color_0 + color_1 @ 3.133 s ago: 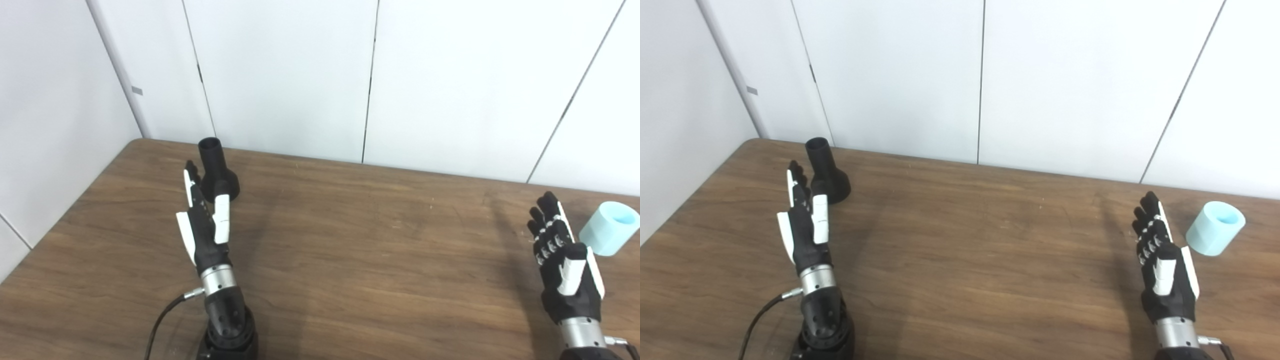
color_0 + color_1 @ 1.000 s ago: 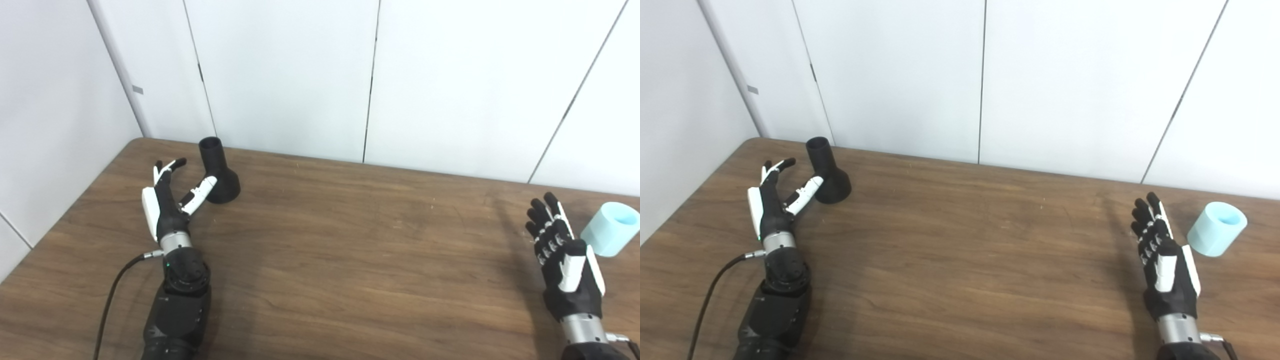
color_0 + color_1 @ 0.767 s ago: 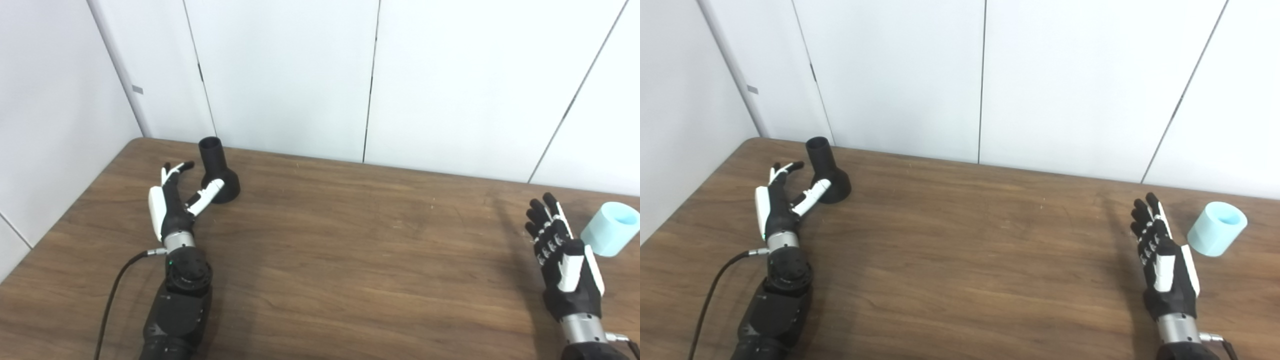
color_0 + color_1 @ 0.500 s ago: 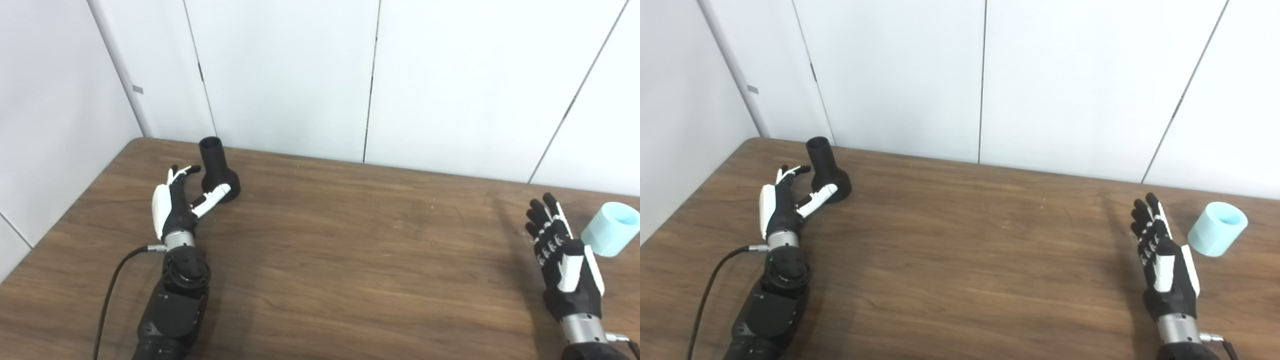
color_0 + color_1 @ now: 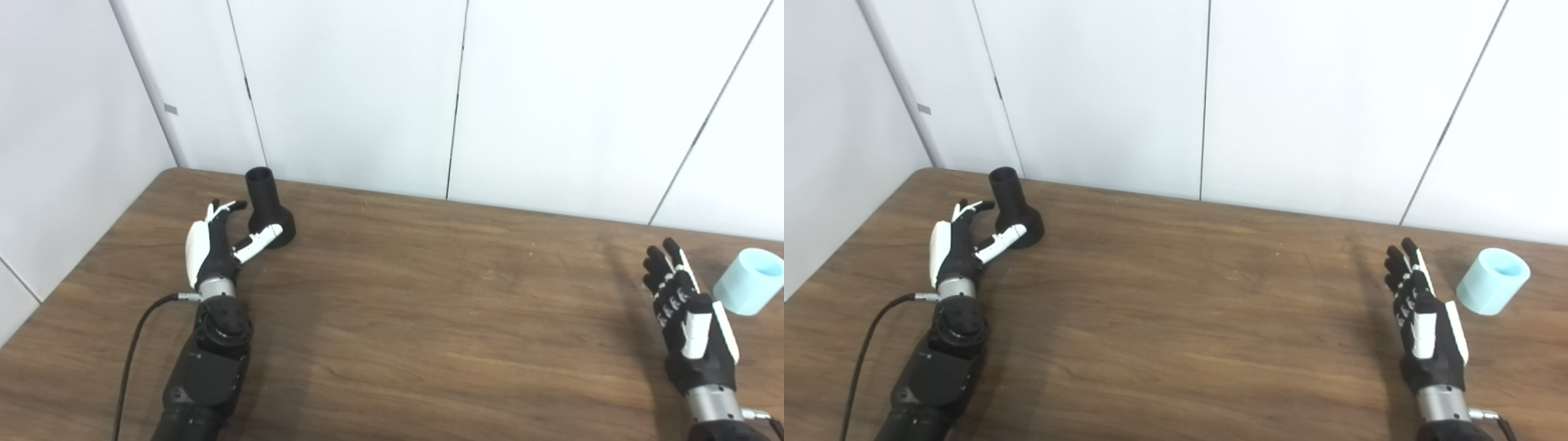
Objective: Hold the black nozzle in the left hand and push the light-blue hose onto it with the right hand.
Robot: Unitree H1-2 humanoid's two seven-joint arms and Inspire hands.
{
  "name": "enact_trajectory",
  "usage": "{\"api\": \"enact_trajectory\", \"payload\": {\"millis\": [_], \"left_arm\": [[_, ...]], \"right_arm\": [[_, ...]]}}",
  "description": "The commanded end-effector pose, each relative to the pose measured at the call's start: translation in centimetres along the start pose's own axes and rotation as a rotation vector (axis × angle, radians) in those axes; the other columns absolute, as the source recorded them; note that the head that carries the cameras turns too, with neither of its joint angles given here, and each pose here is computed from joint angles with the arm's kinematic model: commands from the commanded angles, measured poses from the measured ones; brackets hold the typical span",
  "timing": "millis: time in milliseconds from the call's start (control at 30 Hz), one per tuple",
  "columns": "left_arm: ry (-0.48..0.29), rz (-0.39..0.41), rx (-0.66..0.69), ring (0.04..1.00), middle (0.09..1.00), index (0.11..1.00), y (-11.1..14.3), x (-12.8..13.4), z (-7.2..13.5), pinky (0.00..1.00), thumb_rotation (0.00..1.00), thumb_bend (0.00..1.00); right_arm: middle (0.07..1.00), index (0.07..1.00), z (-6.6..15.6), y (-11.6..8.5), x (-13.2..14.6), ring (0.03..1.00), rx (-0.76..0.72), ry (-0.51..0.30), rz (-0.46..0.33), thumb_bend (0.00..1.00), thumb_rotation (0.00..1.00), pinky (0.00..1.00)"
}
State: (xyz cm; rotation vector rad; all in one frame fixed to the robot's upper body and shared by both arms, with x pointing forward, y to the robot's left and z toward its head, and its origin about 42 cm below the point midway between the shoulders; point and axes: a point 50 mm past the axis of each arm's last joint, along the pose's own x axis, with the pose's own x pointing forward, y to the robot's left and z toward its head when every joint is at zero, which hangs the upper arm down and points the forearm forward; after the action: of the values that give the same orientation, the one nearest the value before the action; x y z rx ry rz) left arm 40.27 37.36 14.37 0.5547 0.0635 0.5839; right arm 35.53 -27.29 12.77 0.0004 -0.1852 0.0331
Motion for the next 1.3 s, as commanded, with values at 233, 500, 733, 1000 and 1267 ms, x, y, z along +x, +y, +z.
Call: {"api": "enact_trajectory", "payload": {"millis": [233,500,733,1000,1267], "left_arm": [[-0.063,0.018,0.023,1.0,1.0,0.716,0.7,2.2,2.8,1.0,0.52,1.0],[-0.085,-0.023,0.036,1.0,1.0,0.732,0.7,2.9,3.0,1.0,0.54,1.0],[-0.078,-0.043,0.045,1.0,1.0,0.713,0.4,2.1,3.1,1.0,0.53,1.0],[-0.045,-0.014,-0.004,0.993,0.92,0.54,0.3,1.6,2.5,1.0,0.34,0.91],[-0.024,-0.014,0.032,0.93,0.781,0.484,0.0,1.6,2.1,1.0,0.07,0.53]], "right_arm": [[0.946,0.995,-2.3,0.7,-2.3,0.963,0.032,0.071,-0.016,0.77,1.0,0.98],[0.94,0.993,-2.2,0.8,-2.3,0.961,0.034,0.07,-0.02,0.77,1.0,0.98],[0.939,0.992,-2.3,0.9,-2.3,0.96,0.034,0.069,-0.024,0.77,1.0,0.98],[0.937,0.991,-2.1,0.9,-2.3,0.96,0.034,0.069,-0.027,0.78,1.0,0.98],[0.935,0.99,-2.0,0.9,-2.3,0.96,0.031,0.073,-0.029,0.78,1.0,0.99]]}}
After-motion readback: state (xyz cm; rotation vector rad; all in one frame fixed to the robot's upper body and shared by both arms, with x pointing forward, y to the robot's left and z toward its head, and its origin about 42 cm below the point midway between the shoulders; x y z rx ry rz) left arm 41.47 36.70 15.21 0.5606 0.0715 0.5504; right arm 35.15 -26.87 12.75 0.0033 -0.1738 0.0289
